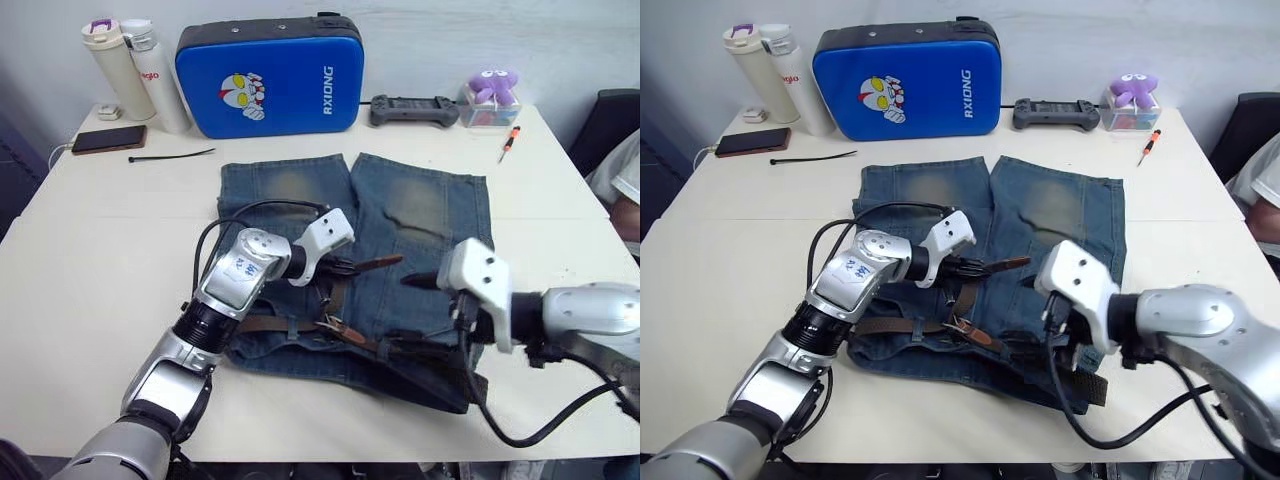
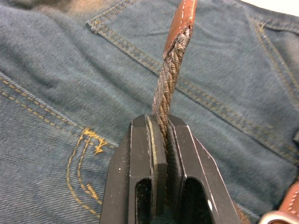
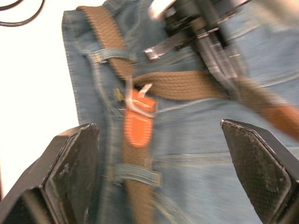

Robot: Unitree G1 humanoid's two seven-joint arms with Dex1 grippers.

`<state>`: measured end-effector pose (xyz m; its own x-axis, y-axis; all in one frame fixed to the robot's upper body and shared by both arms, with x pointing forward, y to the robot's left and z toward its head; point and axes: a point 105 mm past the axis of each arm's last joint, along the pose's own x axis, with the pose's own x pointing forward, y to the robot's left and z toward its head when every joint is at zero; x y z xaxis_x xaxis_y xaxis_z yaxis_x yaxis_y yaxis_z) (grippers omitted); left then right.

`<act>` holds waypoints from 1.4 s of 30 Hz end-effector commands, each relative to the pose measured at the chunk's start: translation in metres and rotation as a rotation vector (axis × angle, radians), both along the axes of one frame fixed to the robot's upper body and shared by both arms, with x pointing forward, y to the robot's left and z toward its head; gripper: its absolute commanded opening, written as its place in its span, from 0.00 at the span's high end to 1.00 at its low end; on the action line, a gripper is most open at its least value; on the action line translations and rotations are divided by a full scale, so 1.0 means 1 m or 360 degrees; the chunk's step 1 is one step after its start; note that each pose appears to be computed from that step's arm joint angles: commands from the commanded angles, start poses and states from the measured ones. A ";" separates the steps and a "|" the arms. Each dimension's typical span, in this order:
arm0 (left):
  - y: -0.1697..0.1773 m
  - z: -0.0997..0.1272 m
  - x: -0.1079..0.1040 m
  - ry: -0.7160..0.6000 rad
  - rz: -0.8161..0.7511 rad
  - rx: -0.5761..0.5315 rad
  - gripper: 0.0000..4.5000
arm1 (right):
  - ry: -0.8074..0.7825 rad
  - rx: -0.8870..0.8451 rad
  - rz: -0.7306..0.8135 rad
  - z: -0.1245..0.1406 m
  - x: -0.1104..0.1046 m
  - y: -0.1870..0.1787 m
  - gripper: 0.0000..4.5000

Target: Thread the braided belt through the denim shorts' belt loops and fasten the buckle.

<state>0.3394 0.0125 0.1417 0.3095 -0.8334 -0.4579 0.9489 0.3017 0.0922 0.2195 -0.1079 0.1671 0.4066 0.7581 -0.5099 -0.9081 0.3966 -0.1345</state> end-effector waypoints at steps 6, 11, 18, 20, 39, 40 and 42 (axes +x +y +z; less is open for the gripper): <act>-0.004 0.005 -0.005 -0.0029 -0.0054 0.0000 1.00 | -0.0068 -0.0083 0.0055 -0.032 -0.020 0.029 0.01; -0.005 0.008 -0.003 -0.0041 -0.0069 0.0003 1.00 | -0.0129 -0.0131 0.0013 -0.042 -0.015 0.029 0.01; -0.005 0.007 -0.003 -0.0047 -0.0067 -0.0005 1.00 | -0.0282 -0.0122 0.0008 -0.034 0.000 0.032 0.01; -0.005 0.007 -0.003 -0.0049 -0.0060 -0.0007 1.00 | -0.0298 -0.0120 0.0024 -0.032 0.001 0.034 0.01; 0.003 0.032 0.002 -0.0080 0.0004 -0.0098 1.00 | -0.0487 -0.0365 -0.0150 -0.033 0.038 -0.007 0.98; 0.002 0.035 0.002 -0.0084 0.0003 -0.0111 1.00 | -0.0507 -0.0393 -0.0157 -0.033 0.041 -0.013 0.98; 0.001 0.040 0.003 -0.0102 0.0004 -0.0121 1.00 | -0.0566 -0.0450 -0.0178 -0.032 0.047 -0.025 0.98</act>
